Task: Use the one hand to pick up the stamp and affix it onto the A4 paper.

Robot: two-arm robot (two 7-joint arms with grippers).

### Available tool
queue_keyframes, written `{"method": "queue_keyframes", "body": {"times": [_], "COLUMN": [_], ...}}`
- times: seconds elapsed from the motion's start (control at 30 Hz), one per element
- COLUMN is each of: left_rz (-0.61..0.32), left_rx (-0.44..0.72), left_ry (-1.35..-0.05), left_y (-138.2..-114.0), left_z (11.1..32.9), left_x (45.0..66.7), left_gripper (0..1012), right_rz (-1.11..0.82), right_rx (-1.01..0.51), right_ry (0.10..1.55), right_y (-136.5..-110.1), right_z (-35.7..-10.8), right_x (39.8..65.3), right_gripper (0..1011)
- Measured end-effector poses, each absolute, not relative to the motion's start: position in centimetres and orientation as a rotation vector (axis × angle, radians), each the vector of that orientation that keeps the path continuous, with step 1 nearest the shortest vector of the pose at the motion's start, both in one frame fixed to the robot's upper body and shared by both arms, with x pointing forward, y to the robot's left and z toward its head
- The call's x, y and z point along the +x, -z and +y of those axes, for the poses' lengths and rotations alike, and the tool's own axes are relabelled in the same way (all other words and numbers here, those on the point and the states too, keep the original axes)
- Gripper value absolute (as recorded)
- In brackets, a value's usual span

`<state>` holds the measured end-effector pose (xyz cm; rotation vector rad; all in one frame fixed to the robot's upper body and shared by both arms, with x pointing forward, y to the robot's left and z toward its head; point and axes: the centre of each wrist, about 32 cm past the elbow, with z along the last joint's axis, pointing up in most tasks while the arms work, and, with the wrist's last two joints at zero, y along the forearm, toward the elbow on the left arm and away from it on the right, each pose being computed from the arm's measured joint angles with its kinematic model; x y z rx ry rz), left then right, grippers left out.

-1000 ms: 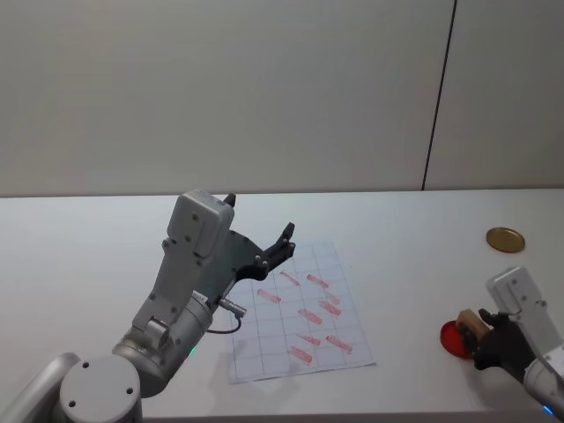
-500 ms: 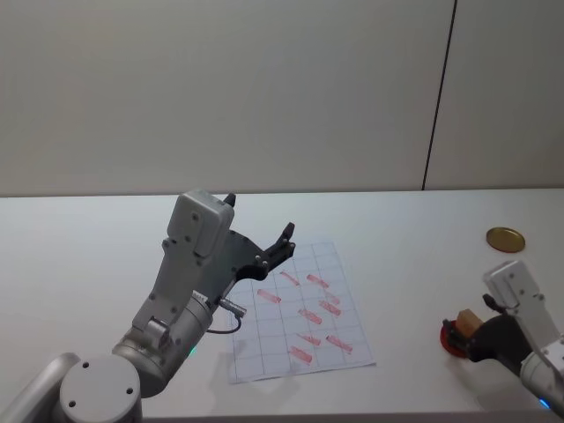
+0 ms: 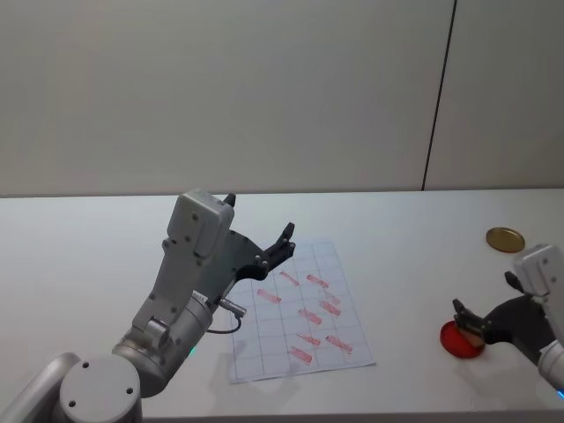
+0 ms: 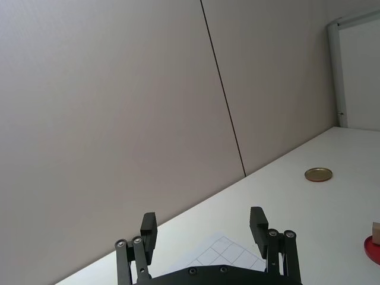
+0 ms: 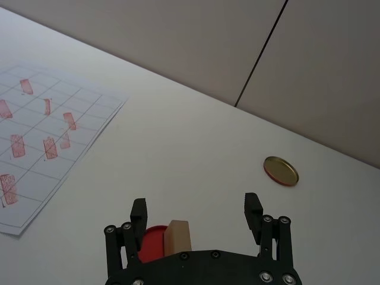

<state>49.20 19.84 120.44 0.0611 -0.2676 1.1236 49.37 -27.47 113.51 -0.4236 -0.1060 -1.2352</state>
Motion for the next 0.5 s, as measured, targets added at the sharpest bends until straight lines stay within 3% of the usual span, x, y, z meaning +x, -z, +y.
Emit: {"method": "queue_keyframes", "body": {"times": [0.5], "left_rz": [-0.268], "left_rx": [0.061], "left_ry": [-1.124], "left_y": [-120.44], "left_z": [19.84], "left_x": [49.20], "left_gripper": [993], "right_rz": [-0.121], "right_rx": [-0.372], "right_ry": [1.263], "right_y": [-114.58], "right_z": [-27.89], "right_x": [48.36], "right_gripper": [1003]}}
